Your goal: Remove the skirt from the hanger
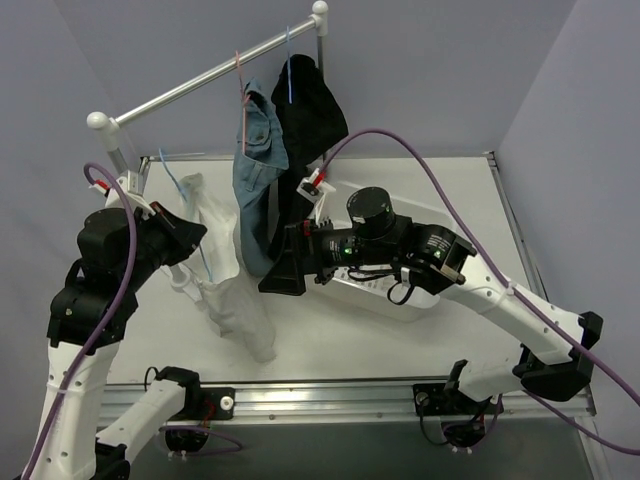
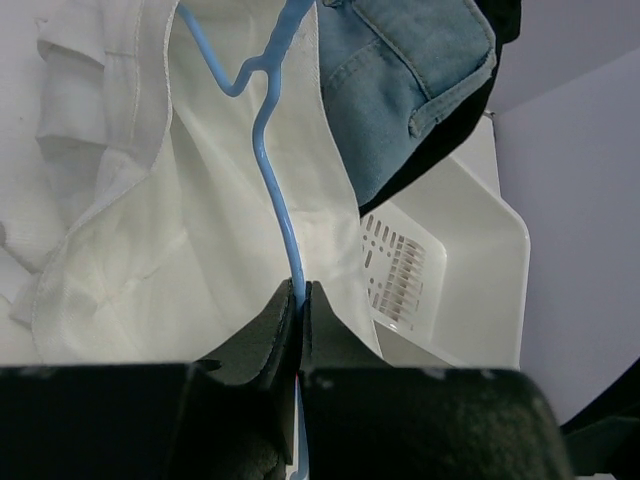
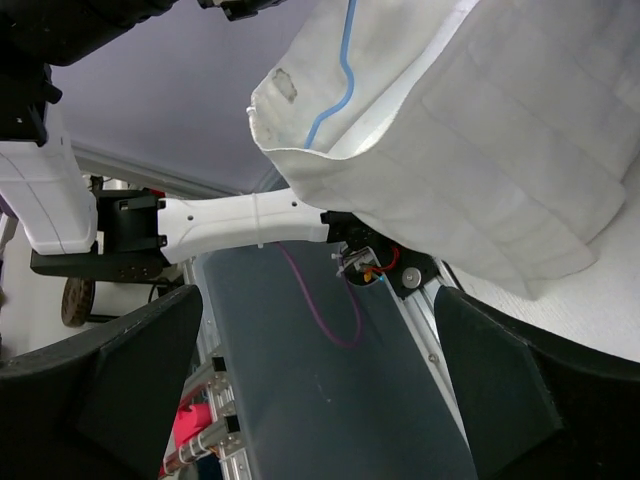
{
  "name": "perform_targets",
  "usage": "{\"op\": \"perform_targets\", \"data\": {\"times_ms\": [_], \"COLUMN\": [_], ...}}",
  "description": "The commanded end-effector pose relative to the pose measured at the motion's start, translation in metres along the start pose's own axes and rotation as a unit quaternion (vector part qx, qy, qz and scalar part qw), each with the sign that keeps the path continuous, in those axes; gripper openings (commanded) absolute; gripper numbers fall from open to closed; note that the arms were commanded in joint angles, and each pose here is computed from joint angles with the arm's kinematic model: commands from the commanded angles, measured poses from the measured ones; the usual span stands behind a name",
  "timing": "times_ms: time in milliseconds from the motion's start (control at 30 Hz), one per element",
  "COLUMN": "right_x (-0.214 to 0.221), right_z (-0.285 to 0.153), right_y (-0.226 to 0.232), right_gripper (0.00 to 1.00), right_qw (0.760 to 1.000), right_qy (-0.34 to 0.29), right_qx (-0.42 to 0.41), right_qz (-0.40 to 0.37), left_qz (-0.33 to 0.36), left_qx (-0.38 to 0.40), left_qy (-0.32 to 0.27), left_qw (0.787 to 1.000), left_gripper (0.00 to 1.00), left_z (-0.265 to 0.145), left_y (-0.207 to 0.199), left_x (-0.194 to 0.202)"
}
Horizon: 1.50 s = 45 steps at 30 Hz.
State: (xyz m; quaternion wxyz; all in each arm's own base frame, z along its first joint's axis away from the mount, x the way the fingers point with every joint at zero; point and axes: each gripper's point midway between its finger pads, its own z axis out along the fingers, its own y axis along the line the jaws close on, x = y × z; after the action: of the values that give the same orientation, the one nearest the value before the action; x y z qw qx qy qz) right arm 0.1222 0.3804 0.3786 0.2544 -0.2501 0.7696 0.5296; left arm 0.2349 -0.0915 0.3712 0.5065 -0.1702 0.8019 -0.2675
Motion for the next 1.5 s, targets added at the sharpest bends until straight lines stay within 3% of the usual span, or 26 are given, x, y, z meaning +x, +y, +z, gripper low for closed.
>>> {"op": "perform_targets", "data": {"times_ms": [0, 200, 333, 600, 800, 1167, 1367, 1467], "right_x": [0.000, -0.008, -0.016, -0.026, -0.021, -0.002, 0.001, 0.006], "right_z": [0.013, 0.038, 0.052, 0.063, 0.075, 0.093, 0.093, 0.095], "right_y": [0.007, 0.008, 0.002, 0.001, -0.007, -0.016, -0.012, -0.007], "right_gripper": [0.97, 0.98, 0.96, 0.95, 0.93, 0.82, 0.62, 0.37], "right_qw": [1.000, 1.000, 0.996, 0.990, 0.986, 0.982, 0.982, 0.983], "right_qy": [0.008, 0.004, -0.015, -0.030, -0.015, 0.026, 0.032, 0.041], "right_qx": [0.000, 0.011, 0.031, 0.043, 0.056, 0.064, 0.050, 0.037], "right_qz": [0.001, 0.021, 0.084, 0.131, 0.154, 0.176, 0.178, 0.176], "left_qz": [0.012, 0.024, 0.022, 0.032, 0.036, 0.029, 0.028, 0.028], "left_qx": [0.008, 0.002, 0.013, 0.035, 0.038, 0.052, 0.051, 0.047], "left_qy": [-0.080, -0.089, -0.099, -0.095, -0.088, -0.086, -0.086, -0.088], "left_qw": [0.997, 0.996, 0.995, 0.994, 0.995, 0.994, 0.995, 0.995], "left_gripper": [0.02, 0.02, 0.02, 0.02, 0.02, 0.02, 0.02, 0.02], "left_z": [0.001, -0.010, -0.019, -0.017, -0.013, -0.006, -0.003, -0.002], "left_y": [-0.005, -0.002, -0.003, -0.009, -0.008, -0.014, -0.014, -0.014], "left_x": [-0.031, -0.034, -0.033, -0.030, -0.025, -0.025, -0.026, -0.029]}}
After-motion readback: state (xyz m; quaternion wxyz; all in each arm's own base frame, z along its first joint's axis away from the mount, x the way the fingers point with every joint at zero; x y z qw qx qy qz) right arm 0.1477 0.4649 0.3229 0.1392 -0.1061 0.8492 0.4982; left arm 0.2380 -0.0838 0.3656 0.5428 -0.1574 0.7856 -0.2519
